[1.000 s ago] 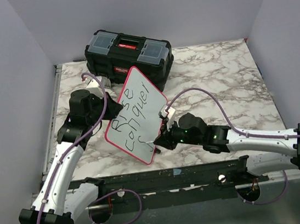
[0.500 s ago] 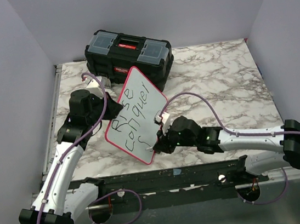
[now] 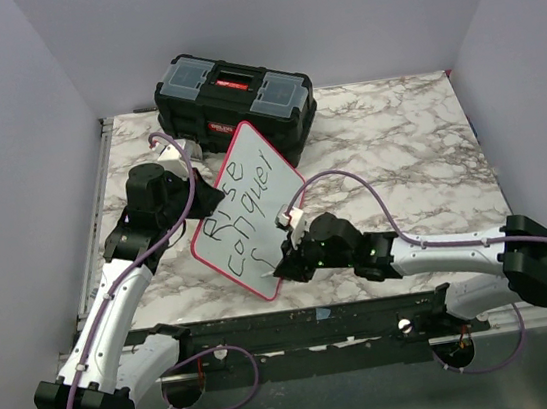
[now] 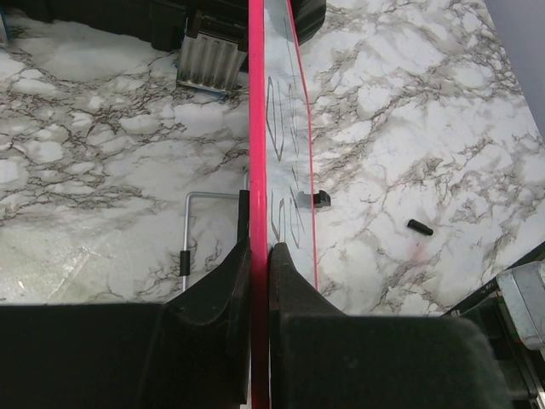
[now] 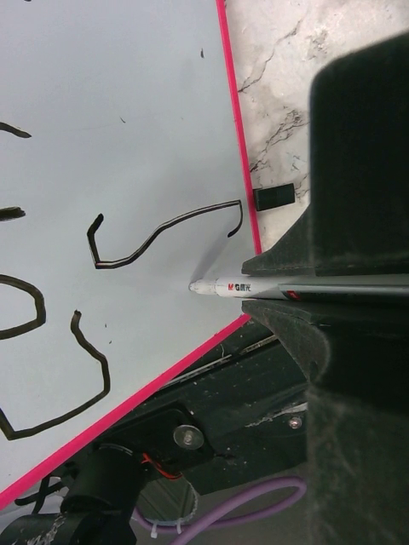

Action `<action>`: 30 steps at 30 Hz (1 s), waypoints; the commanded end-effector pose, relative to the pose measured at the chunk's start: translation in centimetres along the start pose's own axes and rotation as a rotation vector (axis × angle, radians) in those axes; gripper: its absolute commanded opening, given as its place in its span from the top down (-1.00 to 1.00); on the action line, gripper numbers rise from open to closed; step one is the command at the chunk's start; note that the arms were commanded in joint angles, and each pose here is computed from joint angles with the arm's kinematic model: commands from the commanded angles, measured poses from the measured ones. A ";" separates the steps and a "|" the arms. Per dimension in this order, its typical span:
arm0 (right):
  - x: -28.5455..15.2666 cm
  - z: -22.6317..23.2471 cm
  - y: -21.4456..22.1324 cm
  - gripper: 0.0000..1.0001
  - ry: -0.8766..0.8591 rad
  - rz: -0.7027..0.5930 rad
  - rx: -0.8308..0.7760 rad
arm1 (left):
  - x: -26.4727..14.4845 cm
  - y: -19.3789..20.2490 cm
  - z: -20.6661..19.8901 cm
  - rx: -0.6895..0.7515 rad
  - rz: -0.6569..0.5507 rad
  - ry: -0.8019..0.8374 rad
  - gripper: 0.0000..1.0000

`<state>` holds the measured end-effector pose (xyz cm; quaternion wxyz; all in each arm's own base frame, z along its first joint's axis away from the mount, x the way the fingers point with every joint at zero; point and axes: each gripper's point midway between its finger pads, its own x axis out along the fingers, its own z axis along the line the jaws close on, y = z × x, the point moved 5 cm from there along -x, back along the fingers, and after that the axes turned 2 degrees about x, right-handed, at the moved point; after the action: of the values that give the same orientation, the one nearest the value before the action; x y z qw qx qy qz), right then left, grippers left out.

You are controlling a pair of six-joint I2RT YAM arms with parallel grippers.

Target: Write a sentence on the whiteboard

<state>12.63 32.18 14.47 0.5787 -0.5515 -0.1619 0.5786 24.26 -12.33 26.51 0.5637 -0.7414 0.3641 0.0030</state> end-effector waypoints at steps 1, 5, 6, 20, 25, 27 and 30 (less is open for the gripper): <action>0.6 -0.4 0.3 0.99 0.019 -0.014 -0.025 | 0.3 1.9 0.9 0.084 0.081 -0.030 1.00; 0.5 -1.3 0.2 0.99 0.085 -0.036 -0.019 | 0.3 1.9 0.9 0.084 0.082 -0.030 1.00; 0.5 -1.5 0.2 0.99 0.102 -0.038 -0.019 | 0.3 1.9 0.9 0.085 0.083 -0.029 1.00; 0.7 -2.9 -0.6 0.99 0.208 -0.080 -0.032 | 0.4 2.0 0.9 0.087 0.088 -0.034 1.00; 0.9 -3.2 -1.0 0.99 0.237 -0.087 -0.047 | 0.4 2.0 0.9 0.088 0.090 -0.036 1.00; 1.0 -3.3 -1.2 0.99 0.249 -0.090 -0.050 | 0.4 2.0 0.9 0.088 0.090 -0.036 1.00; 1.1 -3.7 -1.4 0.99 0.278 -0.096 -0.054 | 0.4 2.1 0.9 0.089 0.091 -0.037 1.00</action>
<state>14.22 31.74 14.21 0.5959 -0.5909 -0.1425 0.5249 24.54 -12.36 26.39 0.5672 -0.7395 0.3626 0.0035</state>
